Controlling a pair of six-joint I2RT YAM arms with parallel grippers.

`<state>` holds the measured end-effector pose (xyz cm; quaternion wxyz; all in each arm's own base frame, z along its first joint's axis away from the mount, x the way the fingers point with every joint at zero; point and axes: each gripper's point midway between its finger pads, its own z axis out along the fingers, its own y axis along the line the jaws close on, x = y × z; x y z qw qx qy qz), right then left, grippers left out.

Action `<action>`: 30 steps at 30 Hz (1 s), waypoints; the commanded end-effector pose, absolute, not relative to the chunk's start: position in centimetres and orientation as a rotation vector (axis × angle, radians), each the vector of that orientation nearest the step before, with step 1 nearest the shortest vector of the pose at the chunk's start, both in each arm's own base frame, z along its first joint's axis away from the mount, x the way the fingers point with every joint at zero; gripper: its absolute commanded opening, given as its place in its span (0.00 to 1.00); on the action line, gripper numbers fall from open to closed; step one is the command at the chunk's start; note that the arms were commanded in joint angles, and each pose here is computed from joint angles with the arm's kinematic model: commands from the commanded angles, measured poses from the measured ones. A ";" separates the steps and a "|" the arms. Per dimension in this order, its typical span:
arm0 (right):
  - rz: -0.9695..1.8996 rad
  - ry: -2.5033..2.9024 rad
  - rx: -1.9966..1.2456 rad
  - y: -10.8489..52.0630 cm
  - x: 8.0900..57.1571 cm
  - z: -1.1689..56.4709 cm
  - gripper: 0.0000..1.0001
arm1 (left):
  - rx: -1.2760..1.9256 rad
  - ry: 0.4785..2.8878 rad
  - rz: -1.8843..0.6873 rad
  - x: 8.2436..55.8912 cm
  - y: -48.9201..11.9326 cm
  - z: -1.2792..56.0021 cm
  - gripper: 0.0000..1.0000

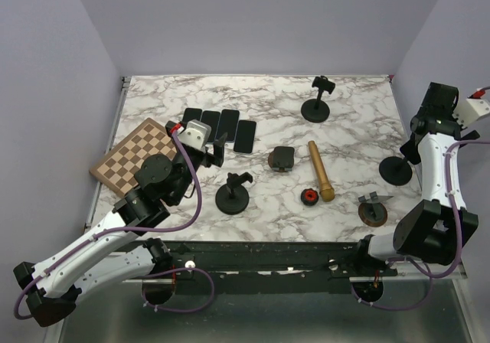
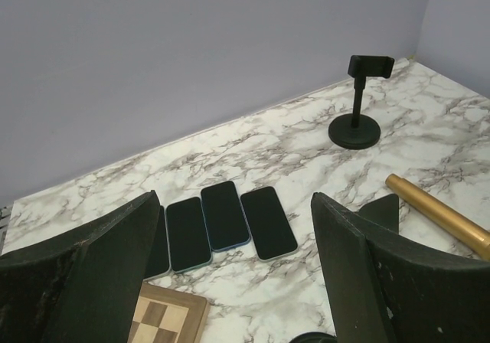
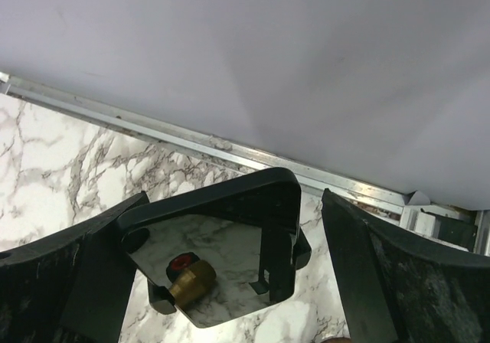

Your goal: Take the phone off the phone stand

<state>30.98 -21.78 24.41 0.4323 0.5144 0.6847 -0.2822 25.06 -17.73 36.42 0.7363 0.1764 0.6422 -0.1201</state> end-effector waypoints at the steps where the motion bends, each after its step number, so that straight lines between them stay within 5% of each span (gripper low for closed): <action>1: -0.608 1.724 1.229 -21.6 32.4 24.1 1.00 | 0.378 1.385 -0.289 24.6 -17.7 37.5 0.88; 12: -0.539 1.799 1.148 -21.1 34.5 23.4 1.00 | 0.385 1.385 -0.293 24.6 -18.0 37.5 0.88; 18: -0.567 1.784 1.170 -21.3 33.8 23.2 0.88 | 0.384 1.387 -0.292 24.6 -17.9 37.5 0.88; 25: -0.521 1.761 1.130 -20.7 33.8 24.5 0.60 | 0.383 1.380 -0.297 24.4 -17.9 37.8 0.88; 30: -0.466 1.730 1.091 -19.9 33.6 26.1 0.27 | 0.376 1.373 -0.299 24.3 -17.6 38.0 0.88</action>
